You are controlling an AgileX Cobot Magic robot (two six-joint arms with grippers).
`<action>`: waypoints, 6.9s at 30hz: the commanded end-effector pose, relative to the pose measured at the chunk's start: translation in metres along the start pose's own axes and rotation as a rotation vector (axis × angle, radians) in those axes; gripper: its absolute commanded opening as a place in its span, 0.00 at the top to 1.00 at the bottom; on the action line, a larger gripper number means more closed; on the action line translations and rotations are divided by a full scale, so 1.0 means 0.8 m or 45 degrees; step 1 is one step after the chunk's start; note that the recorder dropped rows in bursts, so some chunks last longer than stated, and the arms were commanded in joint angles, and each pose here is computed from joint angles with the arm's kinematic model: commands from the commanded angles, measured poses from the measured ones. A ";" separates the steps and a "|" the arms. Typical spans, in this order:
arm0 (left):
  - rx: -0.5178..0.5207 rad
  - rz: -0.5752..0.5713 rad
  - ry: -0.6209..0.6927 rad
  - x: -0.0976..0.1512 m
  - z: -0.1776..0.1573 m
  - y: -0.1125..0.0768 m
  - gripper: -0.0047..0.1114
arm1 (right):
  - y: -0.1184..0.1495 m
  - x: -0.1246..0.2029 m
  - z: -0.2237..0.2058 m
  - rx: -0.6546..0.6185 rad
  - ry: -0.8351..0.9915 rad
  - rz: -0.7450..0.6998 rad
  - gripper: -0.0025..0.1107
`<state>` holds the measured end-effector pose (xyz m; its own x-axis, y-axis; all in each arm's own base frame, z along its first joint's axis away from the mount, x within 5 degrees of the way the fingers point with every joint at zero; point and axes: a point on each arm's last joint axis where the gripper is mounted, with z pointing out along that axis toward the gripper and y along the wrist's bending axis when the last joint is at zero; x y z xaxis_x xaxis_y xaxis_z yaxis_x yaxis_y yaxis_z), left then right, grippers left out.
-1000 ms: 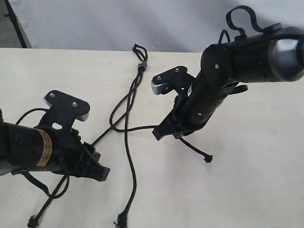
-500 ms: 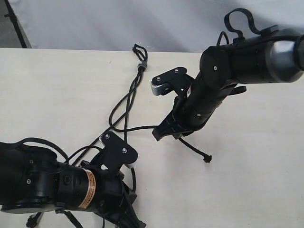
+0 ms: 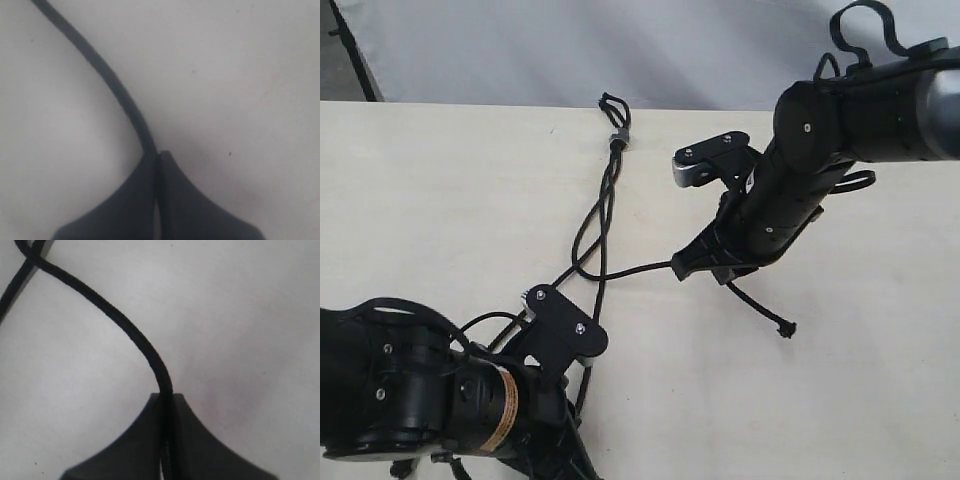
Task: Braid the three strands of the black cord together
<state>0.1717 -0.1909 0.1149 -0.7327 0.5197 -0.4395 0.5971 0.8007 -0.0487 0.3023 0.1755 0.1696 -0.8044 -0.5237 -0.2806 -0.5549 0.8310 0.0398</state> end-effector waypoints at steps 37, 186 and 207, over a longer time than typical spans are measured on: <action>-0.101 -0.087 0.152 0.018 -0.013 -0.010 0.88 | -0.005 0.003 -0.064 0.084 -0.351 -0.026 0.47; -0.212 -0.155 0.184 0.030 -0.012 0.070 0.96 | 0.151 0.168 0.014 -0.145 0.127 -0.435 0.98; -0.213 -0.168 0.190 0.030 -0.012 0.070 0.96 | 0.146 0.179 0.018 -0.137 0.157 -0.433 0.98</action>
<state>0.1894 -0.1385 0.1161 -0.8141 0.4421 -0.3766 0.4689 0.8830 0.0229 0.1256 0.2045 0.1220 -0.5831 -0.7890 -0.1935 -0.8103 0.5818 0.0698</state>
